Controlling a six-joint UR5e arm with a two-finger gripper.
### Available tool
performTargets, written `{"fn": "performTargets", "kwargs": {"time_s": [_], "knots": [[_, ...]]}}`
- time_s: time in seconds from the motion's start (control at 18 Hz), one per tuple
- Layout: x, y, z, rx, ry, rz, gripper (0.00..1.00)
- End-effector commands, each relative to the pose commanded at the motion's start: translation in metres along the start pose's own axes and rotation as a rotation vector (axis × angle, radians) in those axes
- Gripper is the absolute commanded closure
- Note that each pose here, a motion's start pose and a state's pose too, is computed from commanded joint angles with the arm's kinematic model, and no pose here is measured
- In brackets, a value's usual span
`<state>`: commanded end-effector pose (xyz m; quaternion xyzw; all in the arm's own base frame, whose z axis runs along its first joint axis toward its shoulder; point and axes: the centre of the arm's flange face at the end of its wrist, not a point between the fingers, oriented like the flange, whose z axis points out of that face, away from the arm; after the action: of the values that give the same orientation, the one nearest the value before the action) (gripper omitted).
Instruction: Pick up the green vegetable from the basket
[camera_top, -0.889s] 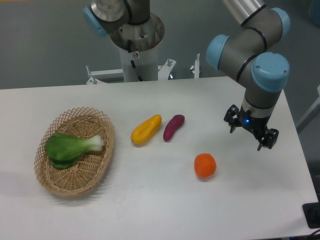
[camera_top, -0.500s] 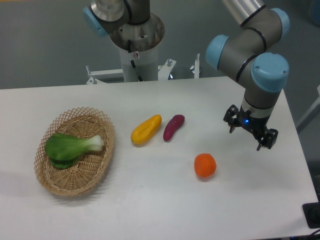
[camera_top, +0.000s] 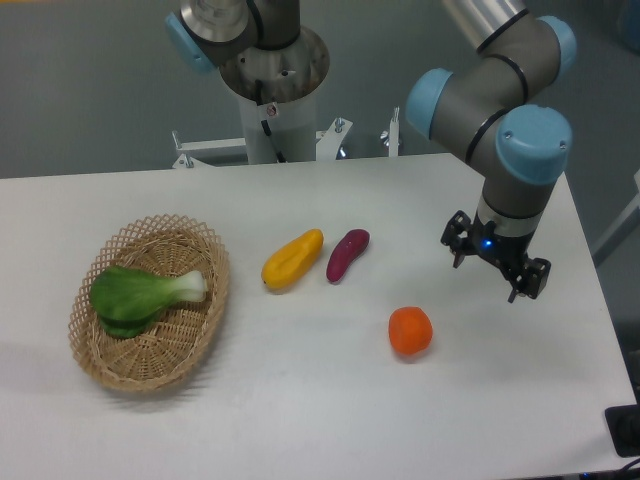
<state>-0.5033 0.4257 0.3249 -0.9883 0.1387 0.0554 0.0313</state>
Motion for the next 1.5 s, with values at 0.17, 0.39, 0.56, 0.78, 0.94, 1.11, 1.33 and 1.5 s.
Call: {"fn": "performTargets", "kwargs": {"time_s": [0.17,0.39,0.56,0.78,0.94,1.11,1.33,1.5], "knots": [[0.012,-0.021,-0.007,0.004,-0.005,-0.02,0.0],[0.031,-0.055,-0.007,0.015,0.003,-0.065,0.0],[0.048,-0.078,-0.003,0.044,0.026,-0.125,0.0],[0.087,-0.117,0.001,0.053,0.053,-0.056,0.0],[0.139,-0.148,0.014,0.048,0.099,0.026,0.0],[0.175,-0.174,0.012,0.061,0.114,0.091,0.0],[0.233,-0.214,0.012,0.064,0.13,0.198,0.0],[0.283,-0.231,0.02,0.052,0.156,0.257,0.0]]}}
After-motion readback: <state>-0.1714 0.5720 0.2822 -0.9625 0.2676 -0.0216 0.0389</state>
